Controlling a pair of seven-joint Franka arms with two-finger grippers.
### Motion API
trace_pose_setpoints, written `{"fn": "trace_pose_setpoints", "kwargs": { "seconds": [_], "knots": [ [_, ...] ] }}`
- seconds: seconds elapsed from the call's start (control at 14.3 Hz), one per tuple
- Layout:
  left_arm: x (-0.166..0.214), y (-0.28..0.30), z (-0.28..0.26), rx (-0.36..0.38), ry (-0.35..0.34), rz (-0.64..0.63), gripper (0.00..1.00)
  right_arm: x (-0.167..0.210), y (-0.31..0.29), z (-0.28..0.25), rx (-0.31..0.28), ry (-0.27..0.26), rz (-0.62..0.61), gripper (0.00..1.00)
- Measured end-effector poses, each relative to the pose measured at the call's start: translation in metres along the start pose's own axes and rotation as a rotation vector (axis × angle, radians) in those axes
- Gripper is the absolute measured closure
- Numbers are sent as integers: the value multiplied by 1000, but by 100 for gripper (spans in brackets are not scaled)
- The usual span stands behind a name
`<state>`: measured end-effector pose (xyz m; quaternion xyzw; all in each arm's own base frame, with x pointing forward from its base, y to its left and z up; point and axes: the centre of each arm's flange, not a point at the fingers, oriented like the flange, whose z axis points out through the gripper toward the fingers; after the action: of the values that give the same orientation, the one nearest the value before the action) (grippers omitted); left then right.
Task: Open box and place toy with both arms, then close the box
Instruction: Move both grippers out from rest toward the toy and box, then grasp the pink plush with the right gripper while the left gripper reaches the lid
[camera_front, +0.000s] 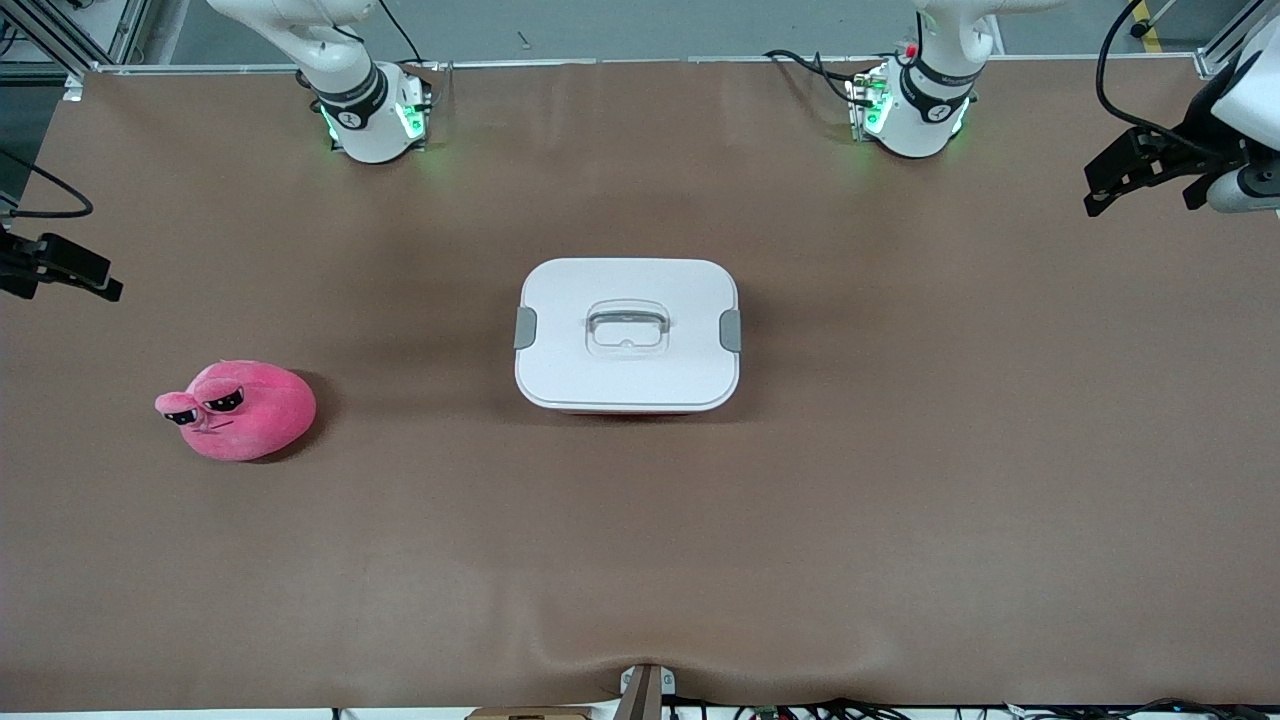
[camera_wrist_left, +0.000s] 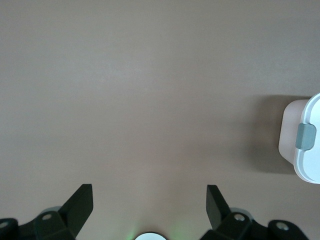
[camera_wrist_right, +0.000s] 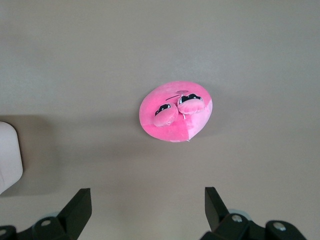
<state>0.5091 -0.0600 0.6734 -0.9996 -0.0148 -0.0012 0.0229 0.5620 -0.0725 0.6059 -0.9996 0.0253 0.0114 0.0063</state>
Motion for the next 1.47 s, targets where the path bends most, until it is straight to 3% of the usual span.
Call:
{"fn": "trace_pose_setpoints", "kwargs": {
  "seconds": [0.49, 1.05, 1.26, 1.47],
  "knots": [
    [1, 0, 1, 0, -2, -1, 0, -10, 1, -3, 1, 3, 3, 0],
    [15, 3, 27, -6, -65, 7, 0, 2, 1, 13, -4, 70, 1, 0],
    [17, 13, 32, -39, -81, 14, 0, 15, 2, 42, -7, 79, 0, 0],
    [23, 33, 44, -85, -105, -30, 0, 34, 2, 91, -8, 45, -4, 0]
  ]
}}
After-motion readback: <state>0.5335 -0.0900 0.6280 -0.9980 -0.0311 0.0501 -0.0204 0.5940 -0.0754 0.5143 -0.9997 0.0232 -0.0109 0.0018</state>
